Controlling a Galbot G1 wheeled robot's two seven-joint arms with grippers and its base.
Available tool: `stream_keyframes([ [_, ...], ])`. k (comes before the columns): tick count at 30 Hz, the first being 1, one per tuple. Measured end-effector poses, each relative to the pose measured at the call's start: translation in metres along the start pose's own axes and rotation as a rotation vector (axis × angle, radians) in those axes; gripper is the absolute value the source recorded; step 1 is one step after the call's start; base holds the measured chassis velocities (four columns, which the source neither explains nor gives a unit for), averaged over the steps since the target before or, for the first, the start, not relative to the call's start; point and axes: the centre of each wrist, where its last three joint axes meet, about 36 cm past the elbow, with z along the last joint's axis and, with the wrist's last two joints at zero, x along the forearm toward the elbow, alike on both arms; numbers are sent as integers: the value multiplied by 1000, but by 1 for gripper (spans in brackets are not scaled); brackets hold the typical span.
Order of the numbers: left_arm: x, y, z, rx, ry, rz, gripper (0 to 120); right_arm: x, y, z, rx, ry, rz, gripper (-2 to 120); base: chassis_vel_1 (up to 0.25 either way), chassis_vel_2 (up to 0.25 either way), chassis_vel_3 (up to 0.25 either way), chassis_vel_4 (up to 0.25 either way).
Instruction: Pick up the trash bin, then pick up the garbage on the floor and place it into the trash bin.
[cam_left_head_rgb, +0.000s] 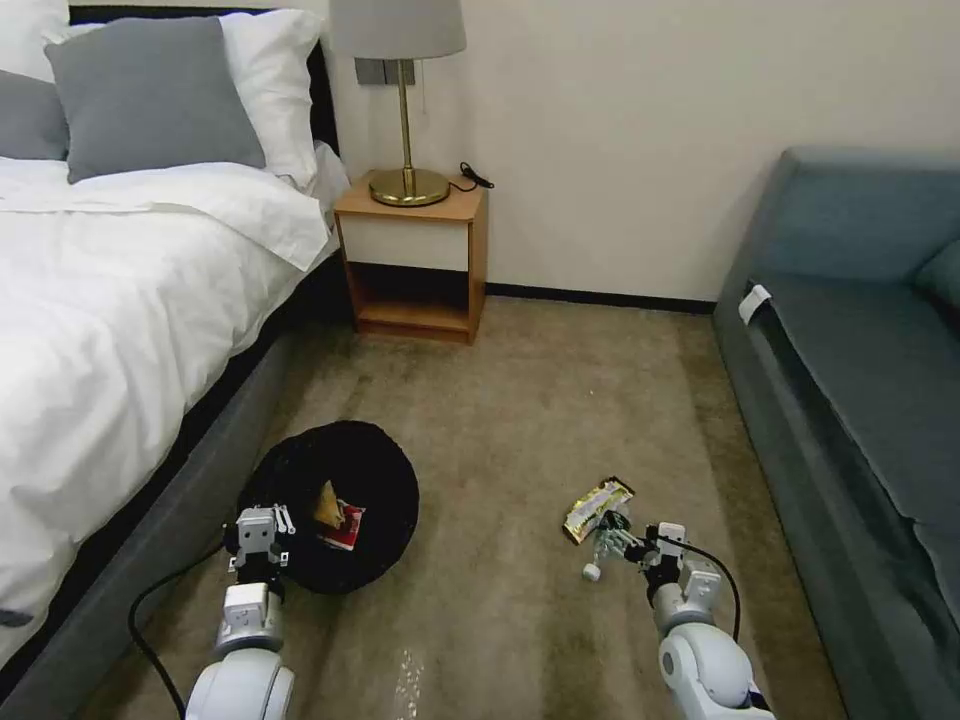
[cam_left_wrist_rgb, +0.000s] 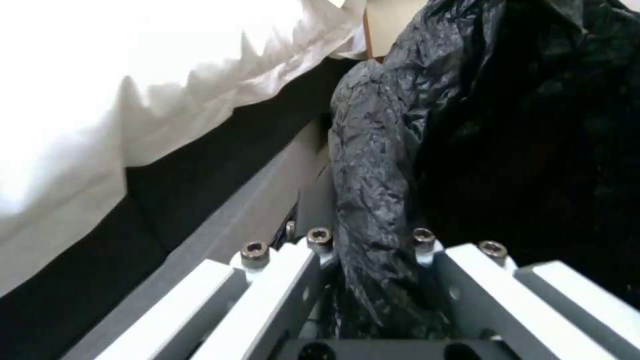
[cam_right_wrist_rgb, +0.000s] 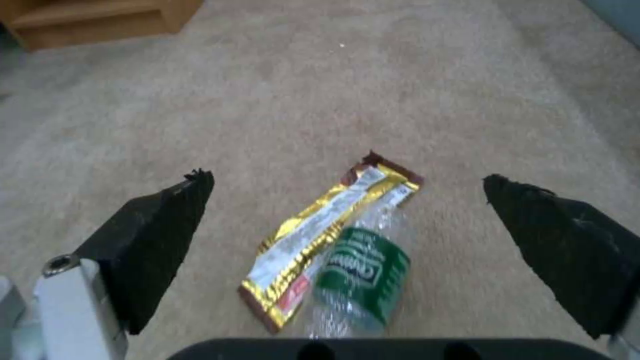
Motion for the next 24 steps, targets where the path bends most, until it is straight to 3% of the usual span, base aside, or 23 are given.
stream_keyframes([
  [24,-6,-10,14,-9,20,17,4,-14,-4,0,34,-4,-27,100,-108,110,114,-108],
])
